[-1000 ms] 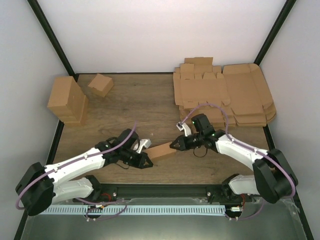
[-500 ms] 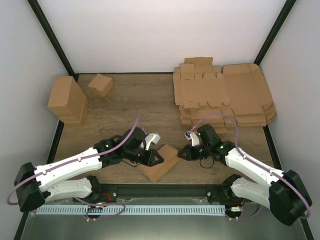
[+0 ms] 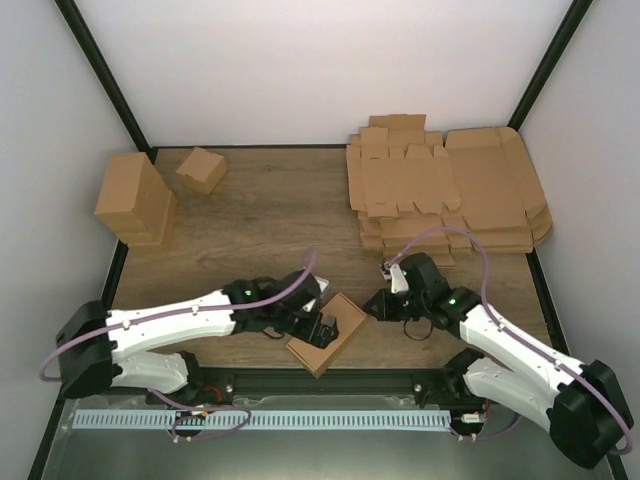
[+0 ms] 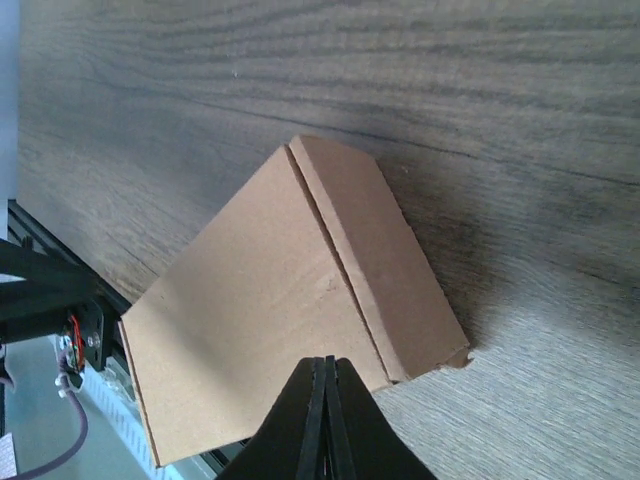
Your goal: Fold the paper box
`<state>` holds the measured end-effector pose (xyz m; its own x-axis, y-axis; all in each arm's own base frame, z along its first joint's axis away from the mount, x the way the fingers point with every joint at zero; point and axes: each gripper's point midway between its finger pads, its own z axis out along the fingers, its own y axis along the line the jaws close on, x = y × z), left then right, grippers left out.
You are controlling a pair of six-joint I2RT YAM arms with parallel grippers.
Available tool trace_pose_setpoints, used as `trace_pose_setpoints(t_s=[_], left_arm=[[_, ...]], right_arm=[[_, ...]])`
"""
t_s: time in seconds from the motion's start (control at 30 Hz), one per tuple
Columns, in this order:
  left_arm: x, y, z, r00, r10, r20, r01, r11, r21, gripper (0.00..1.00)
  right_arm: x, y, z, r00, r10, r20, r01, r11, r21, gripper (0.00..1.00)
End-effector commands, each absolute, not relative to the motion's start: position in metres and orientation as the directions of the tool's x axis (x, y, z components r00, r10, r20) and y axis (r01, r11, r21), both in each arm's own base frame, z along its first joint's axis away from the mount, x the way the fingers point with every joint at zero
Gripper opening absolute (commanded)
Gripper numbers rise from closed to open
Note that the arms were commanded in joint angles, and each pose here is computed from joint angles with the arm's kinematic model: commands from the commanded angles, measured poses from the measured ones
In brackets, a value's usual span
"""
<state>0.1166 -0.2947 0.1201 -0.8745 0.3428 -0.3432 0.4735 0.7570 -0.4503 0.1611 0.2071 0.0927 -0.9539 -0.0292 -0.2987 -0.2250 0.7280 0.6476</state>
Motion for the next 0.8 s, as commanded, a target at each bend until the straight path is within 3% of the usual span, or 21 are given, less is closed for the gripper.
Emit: trace_pose_setpoints(t_s=[0.0, 0.13, 0.3, 0.4, 0.53, 0.57, 0.6, 0.77], left_arm=[[0.12, -0.298, 0.106, -0.834, 0.408, -0.372, 0.522, 0.802, -0.29, 1.0], [0.126, -0.287, 0.1, -0.842, 0.375, -0.387, 0.481, 0.847, -0.226, 1.0], [0.118, -0.28, 0.124, -0.885, 0.215, -0.413, 0.384, 0.839, -0.386, 1.0], [0.105, -0.275, 0.122, -0.935, 0.127, -0.331, 0.286, 0.822, -0.492, 1.0], [0.085, -0.265, 0.11, -0.985, -0.017, -0.173, 0.095, 0.779, -0.62, 1.0], [0.073, -0.265, 0.109, -0.99, -0.141, -0.025, -0.075, 0.66, -0.748, 1.0], [0.07, -0.264, 0.105, -0.988, -0.155, 0.011, -0.106, 0.62, -0.777, 1.0], [0.068, -0.252, 0.097, -0.979, -0.199, 0.038, -0.15, 0.586, -0.796, 1.0]], right_arm=[[0.172, 0.207, 0.119, -0.929, 0.036, -0.368, -0.231, 0.719, 0.656, 0.03], [0.167, 0.213, 0.124, -0.93, 0.011, -0.366, -0.261, 0.681, 0.684, 0.06], [0.157, 0.238, 0.13, -0.921, -0.104, -0.374, -0.366, 0.559, 0.744, 0.11], [0.16, 0.252, 0.129, -0.912, -0.146, -0.384, -0.403, 0.496, 0.769, 0.17], [0.172, 0.257, 0.122, -0.921, -0.162, -0.354, -0.388, 0.457, 0.801, 0.16], [0.178, 0.251, 0.117, -0.935, -0.143, -0.324, -0.354, 0.406, 0.843, 0.16], [0.178, 0.25, 0.117, -0.937, -0.146, -0.318, -0.35, 0.387, 0.853, 0.16], [0.18, 0.246, 0.11, -0.943, -0.164, -0.291, -0.332, 0.36, 0.872, 0.12]])
